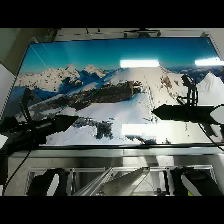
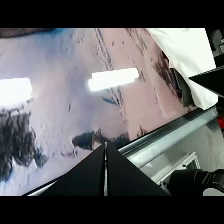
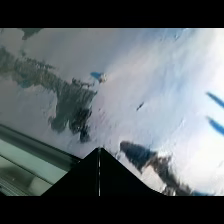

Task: Fold the shirts.

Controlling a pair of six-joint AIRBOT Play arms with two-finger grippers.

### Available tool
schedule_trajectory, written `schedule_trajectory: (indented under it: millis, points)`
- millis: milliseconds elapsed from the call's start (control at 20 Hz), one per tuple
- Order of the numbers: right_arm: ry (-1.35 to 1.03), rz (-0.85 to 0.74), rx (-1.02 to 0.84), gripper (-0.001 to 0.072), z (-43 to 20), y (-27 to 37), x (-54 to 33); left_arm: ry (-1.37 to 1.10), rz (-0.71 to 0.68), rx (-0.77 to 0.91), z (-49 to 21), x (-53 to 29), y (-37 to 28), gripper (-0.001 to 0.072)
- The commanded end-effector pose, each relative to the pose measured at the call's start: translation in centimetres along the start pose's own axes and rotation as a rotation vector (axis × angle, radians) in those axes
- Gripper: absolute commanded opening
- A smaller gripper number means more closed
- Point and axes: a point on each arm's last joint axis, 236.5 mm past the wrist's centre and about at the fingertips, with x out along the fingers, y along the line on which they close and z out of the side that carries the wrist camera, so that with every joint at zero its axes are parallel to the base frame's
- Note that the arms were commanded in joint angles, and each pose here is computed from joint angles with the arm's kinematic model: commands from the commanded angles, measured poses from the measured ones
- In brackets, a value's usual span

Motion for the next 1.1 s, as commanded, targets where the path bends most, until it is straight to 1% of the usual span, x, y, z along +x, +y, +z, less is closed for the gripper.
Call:
schedule_trajectory:
  millis: [0, 250, 350, 400, 450, 500, 550, 700, 800, 900, 1050]
  points:
    - [0.001, 0.001, 0.0, 0.0022, 0.0, 0.0, 0.0, -0.003, 0.001, 0.0, 0.0, 0.0, 0.0, 0.0016]
    - [0.001, 0.001, 0.0, 0.0022, 0.0, 0.0, 0.0, -0.013, 0.013, 0.006, 0.3, -0.1, 0.2, 0.0008]
    - [0.001, 0.001, 0.0, 0.0022, 0.0, 0.0, 0.0, -0.004, 0.11, 0.055, 1.1, -0.9, 1.9, -0.0001]
    - [0.001, 0.001, 0.0, 0.0022, 0.0, 0.0, 0.0, 0.012, 0.171, 0.075, 1.7, -1.7, 3.0, 0.0064]
    - [0.001, 0.001, 0.0, 0.0022, 0.0, 0.0, 0.0, 0.022, 0.224, 0.057, 2.2, -2.7, 3.9, 0.032]
    - [0.001, 0.001, 0.0, 0.0022, 0.0, 0.0, 0.0, 0.018, 0.288, 0.004, 3.0, -3.9, 5.2, 0.0489]
    - [0.001, 0.001, 0.0, 0.0022, 0.0, 0.0, 0.0, 0.007, 0.352, -0.056, 3.8, -5.1, 6.6, 0.072]
    - [0.001, 0.001, 0.0, 0.0022, 0.0, 0.0, 0.0, 0.0, 0.531, -0.223, 5.1, -9.7, 11.8, 0.072]
    - [0.001, 0.001, 0.0, 0.0022, 0.0, 0.0, 0.0, 0.032, 0.663, -0.361, 3.9, -13.5, 16.0, 0.072]
    - [0.002, 0.001, 0.0, 0.0022, 0.0, 0.0, 0.0, -0.004, 0.81, -0.495, 3.0, -17.2, 20.5, 0.072]
    - [0.001, 0.0, 0.002, 0.0022, 0.0, 0.0, 0.0, -0.011, 0.999, -0.644, 0.4, -22.5, 26.0, 0.0719]
